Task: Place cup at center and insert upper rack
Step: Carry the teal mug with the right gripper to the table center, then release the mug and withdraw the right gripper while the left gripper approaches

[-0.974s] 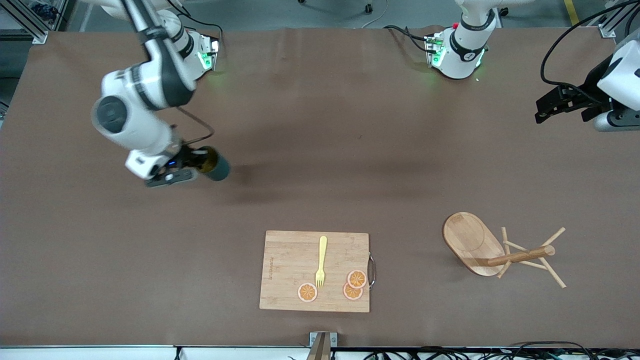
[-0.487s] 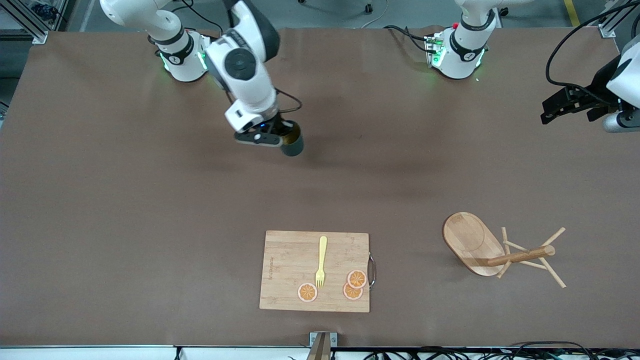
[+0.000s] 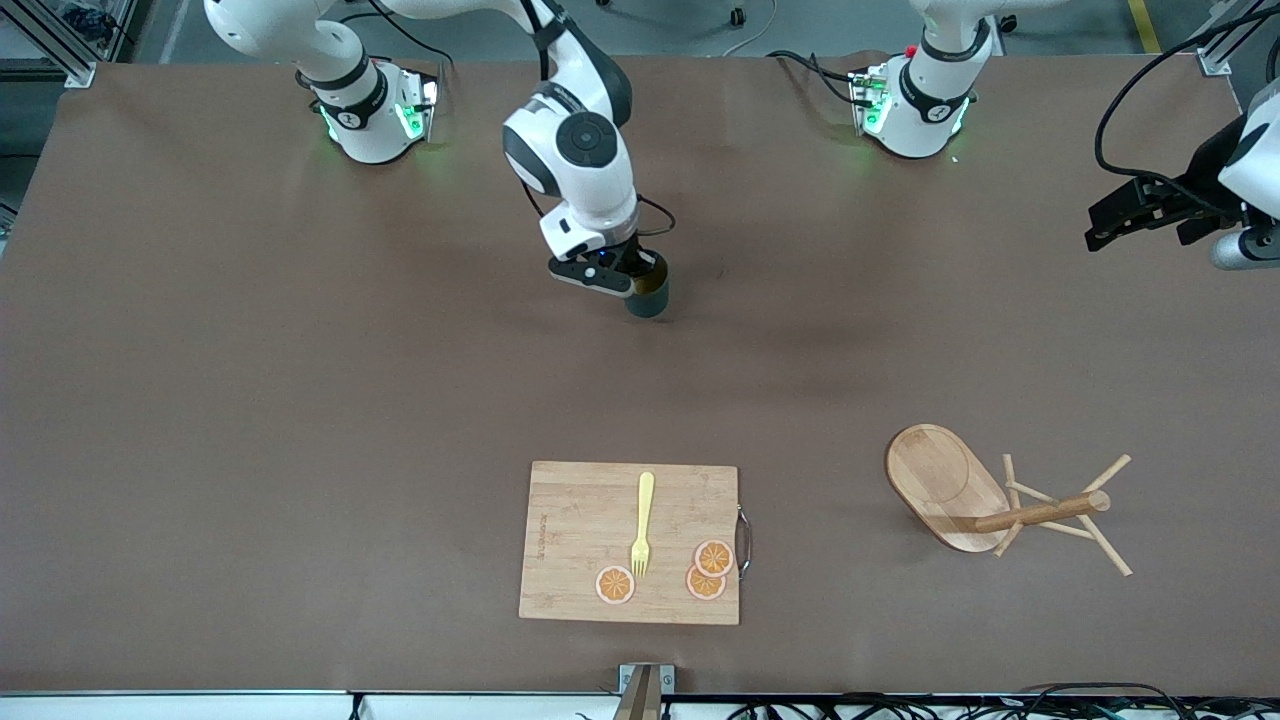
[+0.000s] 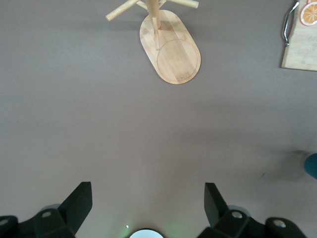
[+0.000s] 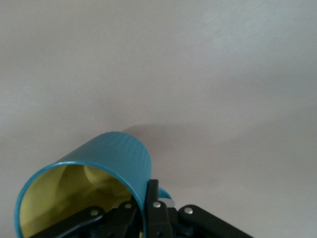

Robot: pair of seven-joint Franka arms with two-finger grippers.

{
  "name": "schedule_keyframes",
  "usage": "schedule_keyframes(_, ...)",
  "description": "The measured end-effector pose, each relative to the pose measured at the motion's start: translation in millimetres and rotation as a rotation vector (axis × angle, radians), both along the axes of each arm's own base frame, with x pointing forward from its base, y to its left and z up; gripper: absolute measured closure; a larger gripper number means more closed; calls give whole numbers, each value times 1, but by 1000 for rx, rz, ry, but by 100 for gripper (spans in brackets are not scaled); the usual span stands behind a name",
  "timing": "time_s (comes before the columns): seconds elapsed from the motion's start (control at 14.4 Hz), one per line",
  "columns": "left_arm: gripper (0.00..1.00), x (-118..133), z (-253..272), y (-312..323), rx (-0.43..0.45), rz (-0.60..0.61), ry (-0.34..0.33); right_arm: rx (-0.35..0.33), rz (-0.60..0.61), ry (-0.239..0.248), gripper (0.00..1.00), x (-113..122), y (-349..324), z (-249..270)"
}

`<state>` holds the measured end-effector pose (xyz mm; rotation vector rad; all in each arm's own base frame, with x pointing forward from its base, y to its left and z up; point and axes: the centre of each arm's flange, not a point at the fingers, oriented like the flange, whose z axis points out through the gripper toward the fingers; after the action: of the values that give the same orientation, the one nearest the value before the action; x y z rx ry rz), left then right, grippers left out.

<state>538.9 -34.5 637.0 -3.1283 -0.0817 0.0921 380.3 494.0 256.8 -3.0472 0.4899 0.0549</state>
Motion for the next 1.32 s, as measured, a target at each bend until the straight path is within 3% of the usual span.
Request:
schedule_keyframes(0.21, 0, 3, -4, 2, -1, 4, 3, -21, -12, 8, 96, -2, 27, -23)
schedule_keyframes(0.56, 0, 9, -10, -6, 0, 29, 0, -19, -143, 10, 96, 0, 42, -24)
schedule_keyframes(0.7, 0, 7, -13, -28, 5, 83, 6, -27, -143, 12, 81, 1, 42, -34)
schedule_keyframes(0.97, 0, -5, -19, -95, 22, 198, 14, -29, -133, 2, 41, 8, 42, -42)
schedule_keyframes(1.25, 0, -25, -24, -157, 47, 352, 21, -41, -78, 19, 3, 28, 34, 28)
schedule_keyframes(1.32, 0, -34, -30, -178, 59, 395, 28, -42, -65, 27, 0, 34, 24, 54)
